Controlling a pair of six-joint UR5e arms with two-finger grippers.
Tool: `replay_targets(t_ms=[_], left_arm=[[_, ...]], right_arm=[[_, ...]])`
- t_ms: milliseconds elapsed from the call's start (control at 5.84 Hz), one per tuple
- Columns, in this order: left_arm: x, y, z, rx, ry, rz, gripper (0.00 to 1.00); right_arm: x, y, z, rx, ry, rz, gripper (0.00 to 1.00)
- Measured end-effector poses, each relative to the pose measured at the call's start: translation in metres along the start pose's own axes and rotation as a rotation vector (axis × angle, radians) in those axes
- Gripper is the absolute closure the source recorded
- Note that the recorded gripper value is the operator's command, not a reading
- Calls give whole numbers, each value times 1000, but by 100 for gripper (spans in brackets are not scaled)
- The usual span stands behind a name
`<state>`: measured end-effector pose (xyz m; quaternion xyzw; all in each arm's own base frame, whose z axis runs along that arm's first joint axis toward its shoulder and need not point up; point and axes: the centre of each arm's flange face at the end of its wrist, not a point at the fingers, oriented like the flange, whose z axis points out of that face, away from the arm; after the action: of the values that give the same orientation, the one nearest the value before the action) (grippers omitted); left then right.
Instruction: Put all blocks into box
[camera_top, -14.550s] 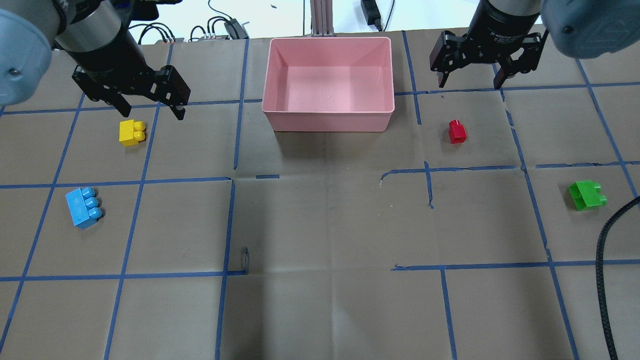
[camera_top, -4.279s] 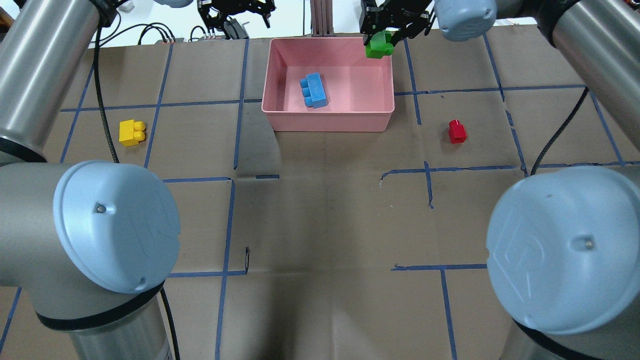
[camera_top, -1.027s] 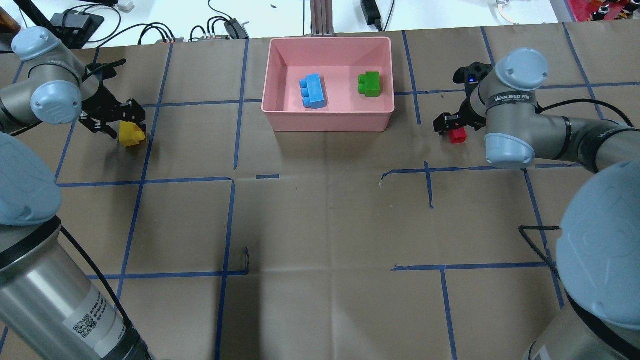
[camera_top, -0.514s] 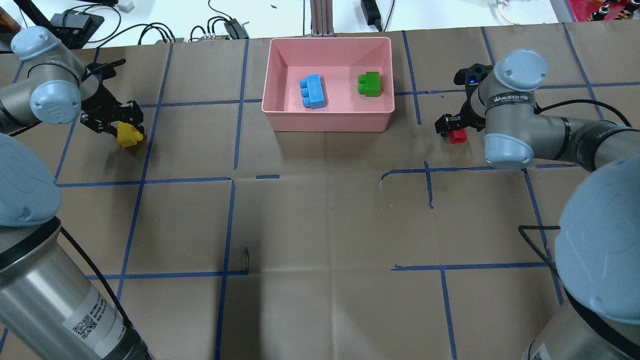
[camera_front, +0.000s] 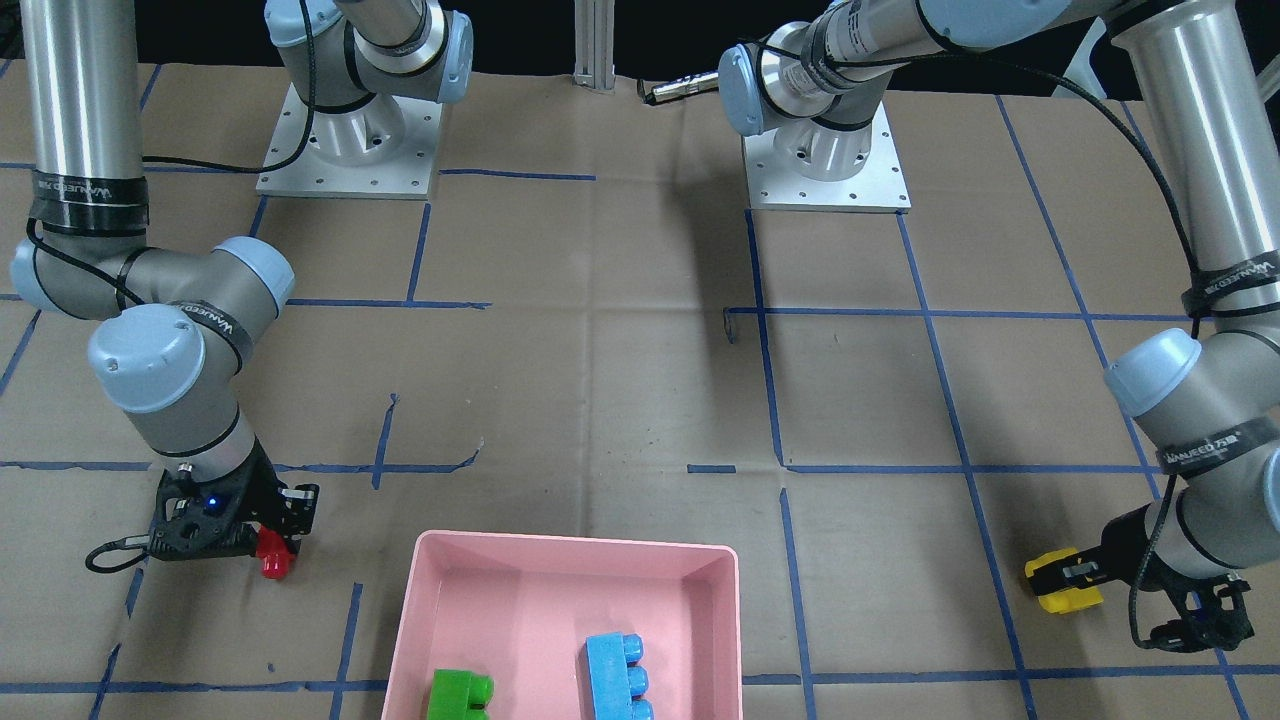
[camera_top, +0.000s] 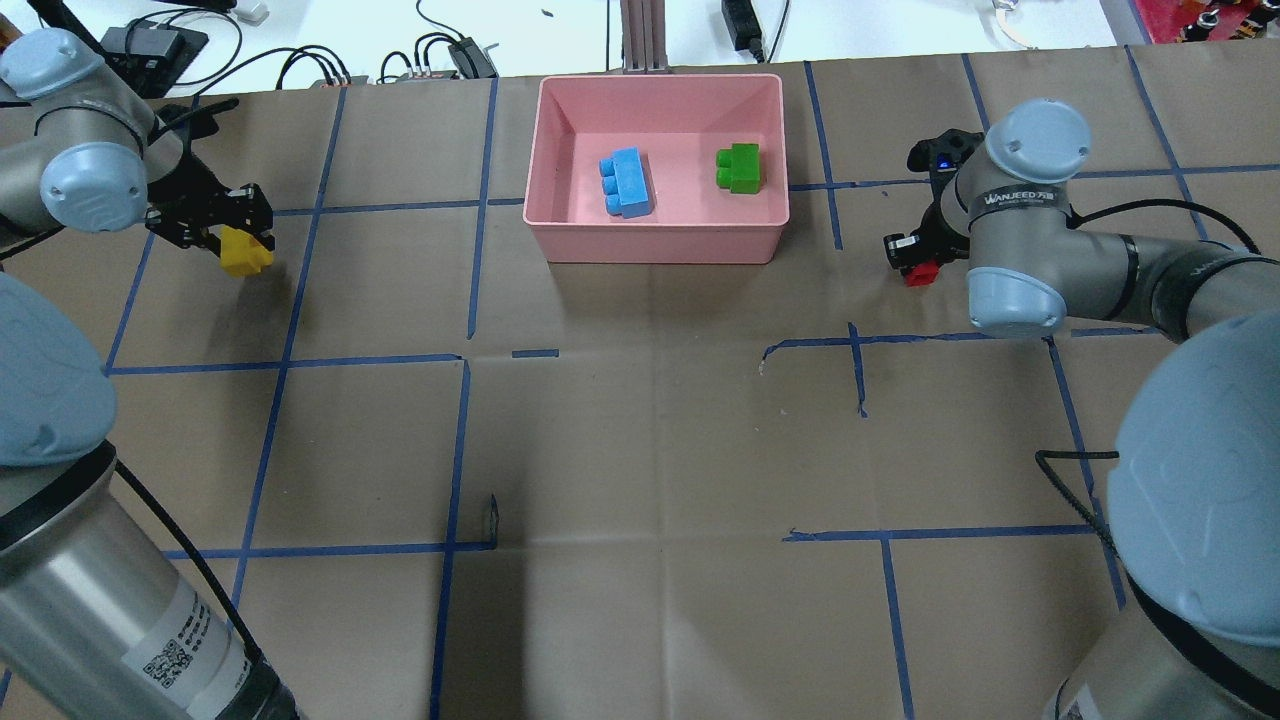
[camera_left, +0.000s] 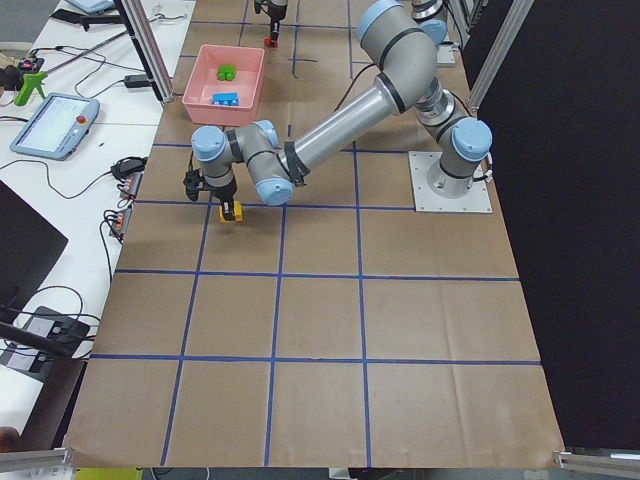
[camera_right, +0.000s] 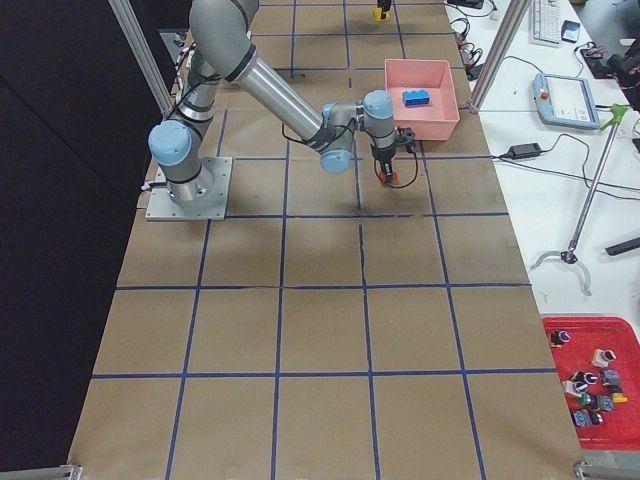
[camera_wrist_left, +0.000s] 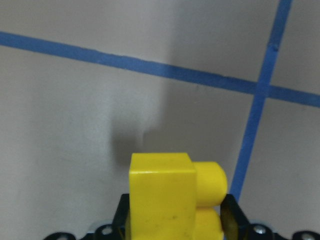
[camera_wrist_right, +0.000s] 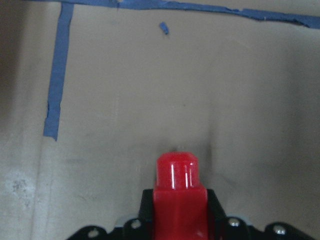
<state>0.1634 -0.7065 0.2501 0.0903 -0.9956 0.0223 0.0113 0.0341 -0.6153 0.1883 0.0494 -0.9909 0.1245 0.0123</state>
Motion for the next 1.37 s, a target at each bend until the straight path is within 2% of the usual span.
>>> replay_targets(t_ms=[171,342,514,685,856,1027,1198,1369], left_arm=[[26,-7,-51,23,-7,37,86],[81,-19,-102,27,-7,74,87],[151,-27,-137,19,-1,69,87],[226,-23,-153,16,9,64,87],[300,-13,-145,2,48,86,87],[348,-8,-118,-26,90,105,87],[381,-6,-88,-46,104,103,87],[408,-1,-64,-63,102,83,76]], right_arm=[[3,-14,-18,17,4,-1,94],[9,-46,-50,16,1,-1,94],[6,-86,-90,3,-24,-12,93],[-20,-127,-126,10,-99,-28,93],[-65,-161,-139,27,-200,-4,92],[-109,-181,-130,24,-265,55,85],[-147,-193,-112,15,-310,113,17],[-171,-199,-101,13,-365,169,0]])
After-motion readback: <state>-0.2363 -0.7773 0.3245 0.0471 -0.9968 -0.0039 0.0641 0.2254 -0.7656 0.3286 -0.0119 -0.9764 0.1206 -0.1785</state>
